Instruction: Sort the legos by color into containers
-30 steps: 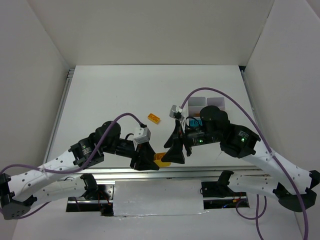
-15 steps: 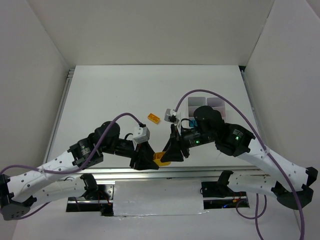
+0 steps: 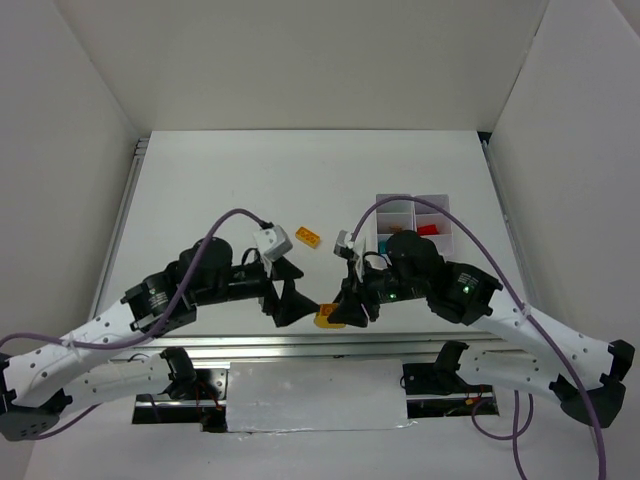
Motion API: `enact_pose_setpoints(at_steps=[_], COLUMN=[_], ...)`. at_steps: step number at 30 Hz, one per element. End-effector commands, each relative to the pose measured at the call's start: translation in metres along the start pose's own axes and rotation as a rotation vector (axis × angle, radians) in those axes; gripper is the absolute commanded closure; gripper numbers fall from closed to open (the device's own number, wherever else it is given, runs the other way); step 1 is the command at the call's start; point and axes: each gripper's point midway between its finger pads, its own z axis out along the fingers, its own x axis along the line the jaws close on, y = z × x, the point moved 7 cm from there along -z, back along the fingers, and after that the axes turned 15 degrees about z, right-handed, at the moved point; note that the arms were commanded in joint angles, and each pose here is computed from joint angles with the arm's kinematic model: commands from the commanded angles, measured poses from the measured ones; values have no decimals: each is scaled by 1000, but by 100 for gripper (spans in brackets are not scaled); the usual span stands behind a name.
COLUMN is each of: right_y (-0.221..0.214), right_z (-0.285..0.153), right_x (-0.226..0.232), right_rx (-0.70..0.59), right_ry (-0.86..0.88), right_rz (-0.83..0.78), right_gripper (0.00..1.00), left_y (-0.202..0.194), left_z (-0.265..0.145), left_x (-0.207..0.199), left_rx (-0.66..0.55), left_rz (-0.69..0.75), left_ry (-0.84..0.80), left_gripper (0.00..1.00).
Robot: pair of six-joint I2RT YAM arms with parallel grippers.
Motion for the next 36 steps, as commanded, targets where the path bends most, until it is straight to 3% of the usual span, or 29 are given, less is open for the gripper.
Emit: enact_pose_setpoints(at_steps=[1,6,9,10,11,13,14,16,19,22,26,36], right_y=[20,41,39,40,36,14,13,0,-1,-4,-5,17], right_z=[-7,-31,-47,-71,-77,-100,-103,-112,-126,-138,-140,-139], right_x=[-23,-78,-114,-137,-145,-156,-158,-161,-168,-176,-200,-232], right_rx=[-224,-509,-674,-799,-941,-1097,-1263,-1356,-1597,-1676,-1656,-1685], right_ry=[-232,-702,-999,-1224,-1275,-1486,-1454,-1509,-1522,-1659,-1812,-1867], right_rz=[-22,232,534,627,800,863,983,1027,1144,1162,1172,1153], right_gripper=[100,100,100,100,100,100,100,100,100,100,100,100], left_y=[24,22,14,10,8,-2,-4,-17,-25,-30,-30,-29], left_z=[-23,-78,-107,-109,-116,-118,-121,-118,-113,-107,-101,-98], left_x=[26,60,62,62,60,60,59,59,58,58,57,53], left_rx=[-36,1,20,31,16,24,5,27,69,112,126,112], left_rz=[-67,-254,-281,-272,-271,-268,-272,-270,-271,-266,-253,-240], left_ry=[338,902,1042,1051,1050,1065,1063,1061,1036,1022,980,920], left_gripper=[1,1,1,1,0,0,0,0,1,2,3,3])
